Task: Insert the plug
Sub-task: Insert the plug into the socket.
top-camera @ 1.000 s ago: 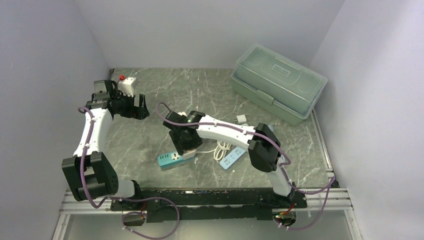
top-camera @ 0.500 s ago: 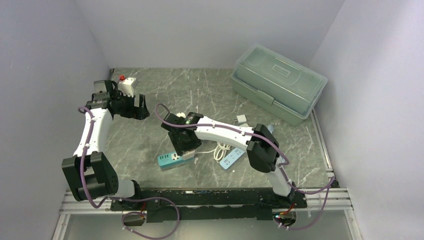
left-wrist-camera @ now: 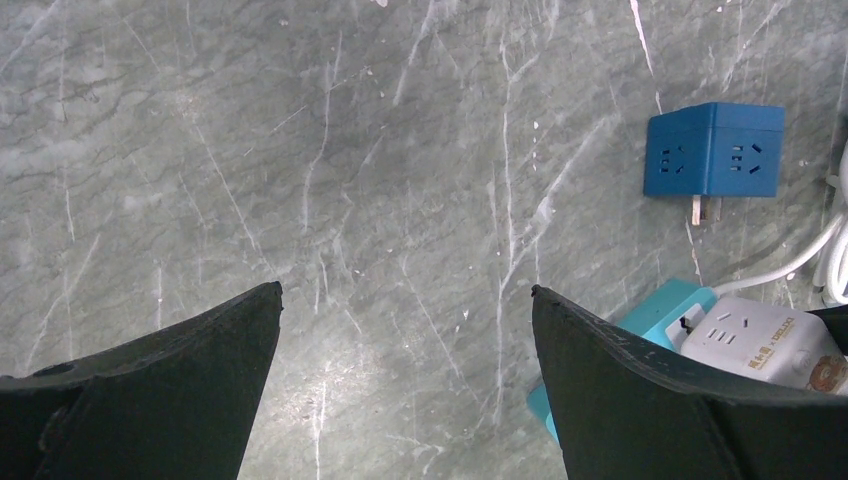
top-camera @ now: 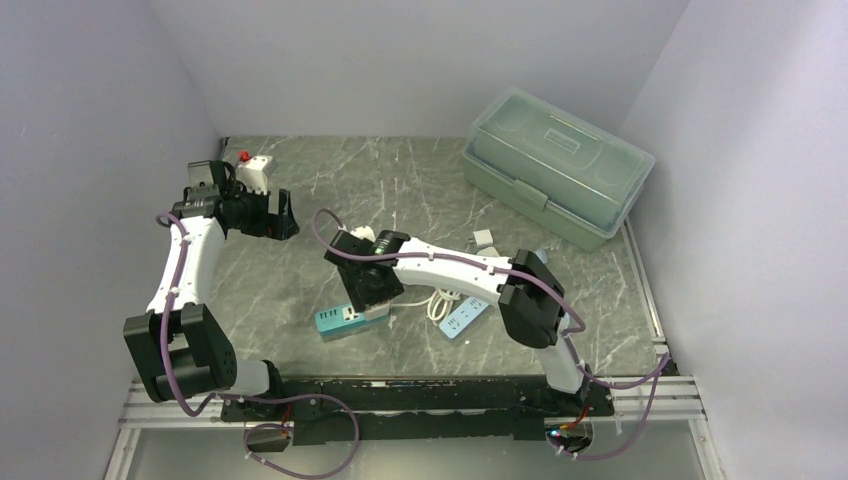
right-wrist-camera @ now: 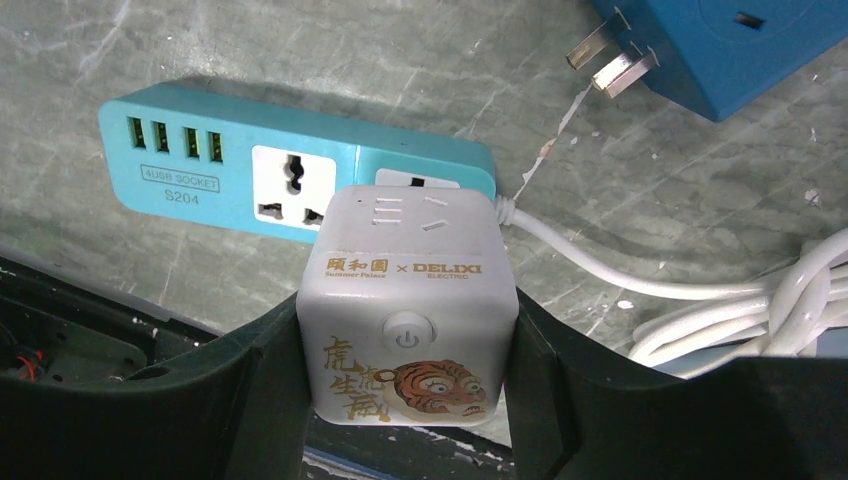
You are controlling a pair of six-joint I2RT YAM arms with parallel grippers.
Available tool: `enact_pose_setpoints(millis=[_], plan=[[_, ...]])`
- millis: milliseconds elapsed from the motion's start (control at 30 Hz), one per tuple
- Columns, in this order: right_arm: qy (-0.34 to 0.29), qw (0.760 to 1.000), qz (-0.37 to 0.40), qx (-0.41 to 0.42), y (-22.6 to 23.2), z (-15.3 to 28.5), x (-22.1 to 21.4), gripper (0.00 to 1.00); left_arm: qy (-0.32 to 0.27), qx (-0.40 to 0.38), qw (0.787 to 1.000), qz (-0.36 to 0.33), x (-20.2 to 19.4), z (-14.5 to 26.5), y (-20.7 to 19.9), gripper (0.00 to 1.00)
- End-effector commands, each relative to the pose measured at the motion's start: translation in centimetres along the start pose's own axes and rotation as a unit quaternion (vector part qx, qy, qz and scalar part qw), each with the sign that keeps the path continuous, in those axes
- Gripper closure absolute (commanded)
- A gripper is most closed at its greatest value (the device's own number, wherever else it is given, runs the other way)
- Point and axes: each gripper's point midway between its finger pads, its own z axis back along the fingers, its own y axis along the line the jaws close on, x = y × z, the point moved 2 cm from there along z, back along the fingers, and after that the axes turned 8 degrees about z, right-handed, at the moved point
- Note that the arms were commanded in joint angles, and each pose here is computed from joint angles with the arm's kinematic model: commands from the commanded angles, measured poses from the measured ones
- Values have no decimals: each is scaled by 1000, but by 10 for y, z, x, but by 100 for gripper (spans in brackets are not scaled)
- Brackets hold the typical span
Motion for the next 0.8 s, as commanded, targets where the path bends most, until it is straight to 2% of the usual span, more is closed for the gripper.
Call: enact_pose_setpoints(millis=[0,433,600,767], plan=[[48,995,29,-79,-25,-37,-36,100,-18,-4,1000,-8,13,6,-4,0],[61,995,28,-74,-24,-53,-55,100,-13,-3,1000,-10,12,6,-3,0],[67,995,40,-67,-18,-52,-47,100,-10,-10,1000,-11,9,4,-5,0],[97,992,54,-64,-16,-60,-52,100,-10,-13,1000,-12,6,3,-5,0]])
